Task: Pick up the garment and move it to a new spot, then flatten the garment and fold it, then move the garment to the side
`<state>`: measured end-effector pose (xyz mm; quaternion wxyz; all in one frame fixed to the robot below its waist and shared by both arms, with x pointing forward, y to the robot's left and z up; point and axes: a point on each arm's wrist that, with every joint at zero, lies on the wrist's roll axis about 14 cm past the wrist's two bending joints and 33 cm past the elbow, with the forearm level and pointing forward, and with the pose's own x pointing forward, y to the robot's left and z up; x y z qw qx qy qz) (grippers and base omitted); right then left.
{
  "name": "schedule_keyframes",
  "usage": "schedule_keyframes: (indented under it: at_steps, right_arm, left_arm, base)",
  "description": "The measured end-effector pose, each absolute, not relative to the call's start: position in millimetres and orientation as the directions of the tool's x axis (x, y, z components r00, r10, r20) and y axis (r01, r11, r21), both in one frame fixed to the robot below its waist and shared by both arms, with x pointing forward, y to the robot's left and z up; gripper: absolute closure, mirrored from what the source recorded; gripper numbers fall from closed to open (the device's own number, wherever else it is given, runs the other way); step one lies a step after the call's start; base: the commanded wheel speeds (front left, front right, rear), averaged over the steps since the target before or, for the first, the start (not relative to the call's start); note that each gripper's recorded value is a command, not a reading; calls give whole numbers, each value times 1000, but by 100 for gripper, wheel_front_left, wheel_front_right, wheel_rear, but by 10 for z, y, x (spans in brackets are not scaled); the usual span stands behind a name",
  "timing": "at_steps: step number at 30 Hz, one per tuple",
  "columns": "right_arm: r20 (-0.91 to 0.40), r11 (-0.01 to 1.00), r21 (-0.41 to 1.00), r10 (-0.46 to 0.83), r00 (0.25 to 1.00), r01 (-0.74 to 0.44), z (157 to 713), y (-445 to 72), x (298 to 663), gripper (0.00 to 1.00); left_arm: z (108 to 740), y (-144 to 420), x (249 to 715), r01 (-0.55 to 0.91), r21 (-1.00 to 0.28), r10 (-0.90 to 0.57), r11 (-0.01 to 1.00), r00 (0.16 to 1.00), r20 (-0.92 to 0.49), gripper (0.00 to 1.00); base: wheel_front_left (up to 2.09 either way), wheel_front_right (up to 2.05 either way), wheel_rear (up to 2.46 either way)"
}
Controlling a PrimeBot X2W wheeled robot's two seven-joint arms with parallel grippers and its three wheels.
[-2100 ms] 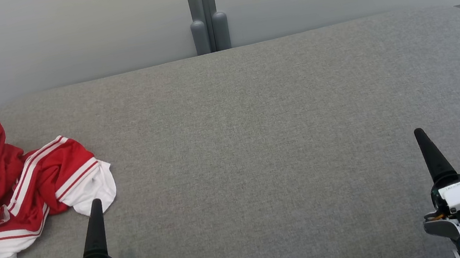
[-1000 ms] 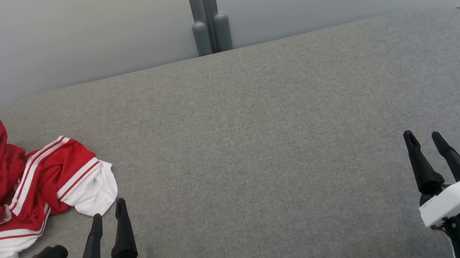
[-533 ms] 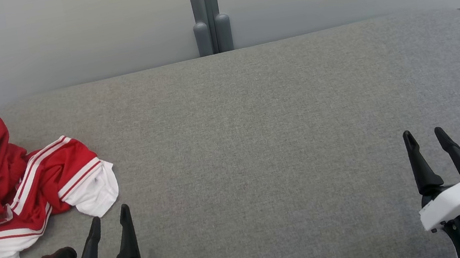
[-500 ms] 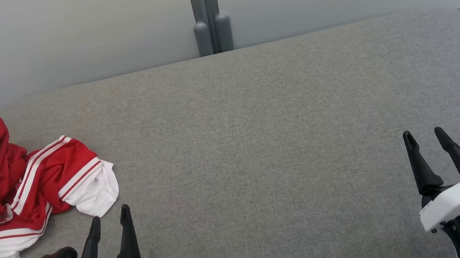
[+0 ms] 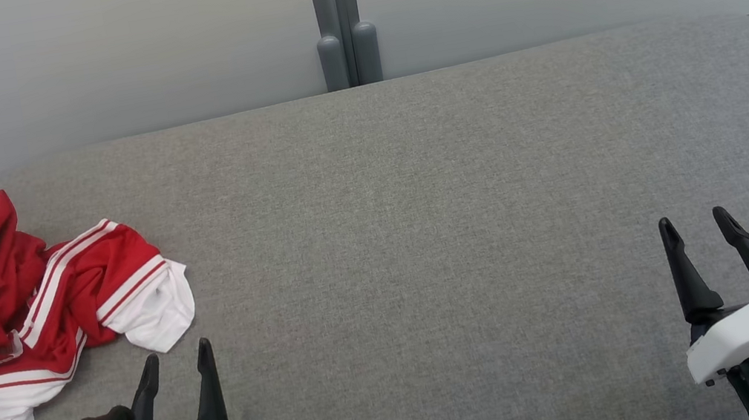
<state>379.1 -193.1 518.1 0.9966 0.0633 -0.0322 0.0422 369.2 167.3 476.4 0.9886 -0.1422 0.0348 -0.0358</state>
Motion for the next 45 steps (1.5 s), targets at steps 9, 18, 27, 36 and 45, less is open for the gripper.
schedule_keyframes:
  at_steps: [9,18,27,36,45]
  right_arm:
    - [66,994,70,85,994,-90,5144,-1943,3764,0]
    - [71,995,7,94,993,-95,5143,-1947,3755,0]
    - [80,993,-56,107,991,-103,5154,-1934,3759,0]
    - [84,987,-115,125,989,-115,5160,-1910,3755,0]
    - [84,981,-154,136,987,-122,5154,-1896,3754,0]
  left_arm:
    - [4743,1683,3673,70,-218,-84,973,995,-54,0]
    - [4678,1717,3648,60,-187,-73,981,995,-64,0]
    - [4649,1773,3628,56,-133,-65,989,996,-65,0]
    - [4636,1816,3608,53,-88,-59,995,996,-65,0]
    - [4611,1861,3587,41,-65,-45,997,997,-66,0]
  base:
    - [0,0,0]
    - [0,0,0]
    - [0,0,0]
    - [0,0,0]
    - [0,0,0]
